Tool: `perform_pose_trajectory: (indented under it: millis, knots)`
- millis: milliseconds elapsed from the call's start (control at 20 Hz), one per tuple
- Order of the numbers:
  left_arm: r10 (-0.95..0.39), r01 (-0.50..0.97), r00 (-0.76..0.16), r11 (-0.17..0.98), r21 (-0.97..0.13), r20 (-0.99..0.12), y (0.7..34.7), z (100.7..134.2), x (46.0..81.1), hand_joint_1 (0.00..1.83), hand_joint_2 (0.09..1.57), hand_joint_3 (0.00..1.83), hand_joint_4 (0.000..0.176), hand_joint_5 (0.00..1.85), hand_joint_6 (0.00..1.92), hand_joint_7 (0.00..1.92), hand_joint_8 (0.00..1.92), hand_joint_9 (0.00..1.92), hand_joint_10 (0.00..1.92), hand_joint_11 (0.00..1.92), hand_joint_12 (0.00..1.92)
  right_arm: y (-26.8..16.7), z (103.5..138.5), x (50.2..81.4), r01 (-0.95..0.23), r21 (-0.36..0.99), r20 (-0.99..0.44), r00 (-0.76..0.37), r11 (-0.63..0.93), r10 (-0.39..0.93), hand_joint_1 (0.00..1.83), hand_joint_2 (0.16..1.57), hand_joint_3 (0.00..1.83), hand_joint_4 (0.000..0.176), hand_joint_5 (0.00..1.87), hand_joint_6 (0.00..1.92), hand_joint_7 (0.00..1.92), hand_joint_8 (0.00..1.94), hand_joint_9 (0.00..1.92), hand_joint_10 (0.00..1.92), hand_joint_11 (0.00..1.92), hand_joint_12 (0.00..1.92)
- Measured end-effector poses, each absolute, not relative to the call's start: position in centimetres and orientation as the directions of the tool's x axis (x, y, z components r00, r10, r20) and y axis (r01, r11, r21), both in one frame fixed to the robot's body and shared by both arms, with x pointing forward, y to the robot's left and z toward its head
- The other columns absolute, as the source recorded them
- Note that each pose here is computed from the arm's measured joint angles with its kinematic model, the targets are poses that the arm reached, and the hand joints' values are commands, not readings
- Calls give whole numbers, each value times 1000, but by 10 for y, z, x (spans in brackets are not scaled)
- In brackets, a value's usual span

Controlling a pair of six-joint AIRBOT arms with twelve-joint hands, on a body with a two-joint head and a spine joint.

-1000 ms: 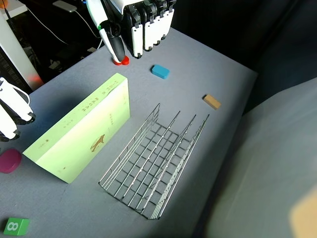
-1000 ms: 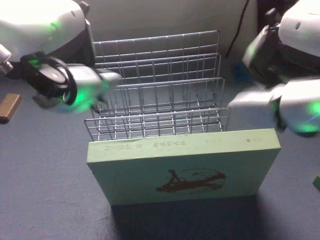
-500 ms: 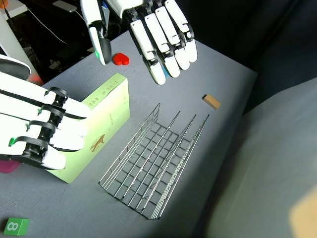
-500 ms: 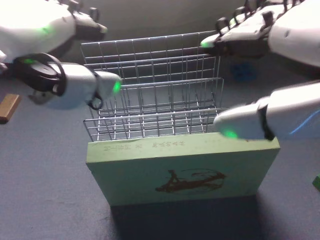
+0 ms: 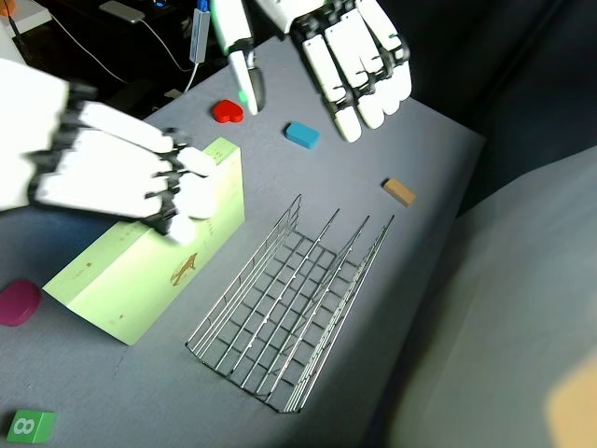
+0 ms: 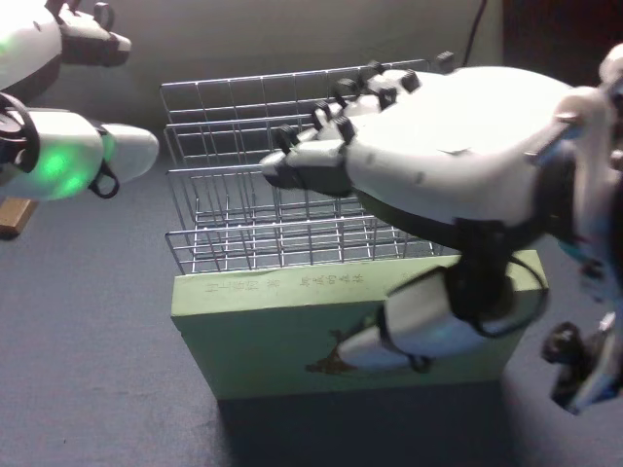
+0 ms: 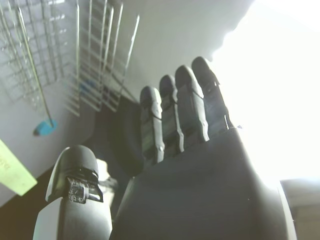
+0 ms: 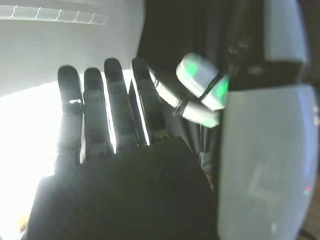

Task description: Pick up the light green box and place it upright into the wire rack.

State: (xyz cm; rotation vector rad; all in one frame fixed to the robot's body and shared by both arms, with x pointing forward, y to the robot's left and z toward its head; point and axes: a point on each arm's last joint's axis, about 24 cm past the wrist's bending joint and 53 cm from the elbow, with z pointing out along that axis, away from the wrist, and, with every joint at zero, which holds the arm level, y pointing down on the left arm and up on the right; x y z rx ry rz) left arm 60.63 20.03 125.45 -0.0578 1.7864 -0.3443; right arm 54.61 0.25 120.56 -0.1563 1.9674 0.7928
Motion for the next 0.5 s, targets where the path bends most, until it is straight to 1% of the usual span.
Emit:
perform_pose_trajectory:
  millis: [100,350,500]
  knots:
    - [-186,154,-239,962,-226,-953,202,1255,607,126,1275,2,0,321,0,258,1,204,2,0,511,4,1199,551,-385,485,-807,-543,785,232,841,904,5,43,165,0,165,0,98,0,0,702]
    - [-142,146,-218,973,-177,-965,216,1258,608,127,1275,2,0,323,1,262,2,207,3,0,510,7,1178,553,-293,535,-730,-632,792,260,845,910,3,52,137,0,153,0,94,0,0,655]
    - [-101,116,-185,985,-124,-977,236,1267,609,128,1275,1,0,324,1,262,2,207,2,0,509,16,1173,554,-270,539,-710,-656,798,258,850,917,6,52,137,0,142,0,89,0,0,649]
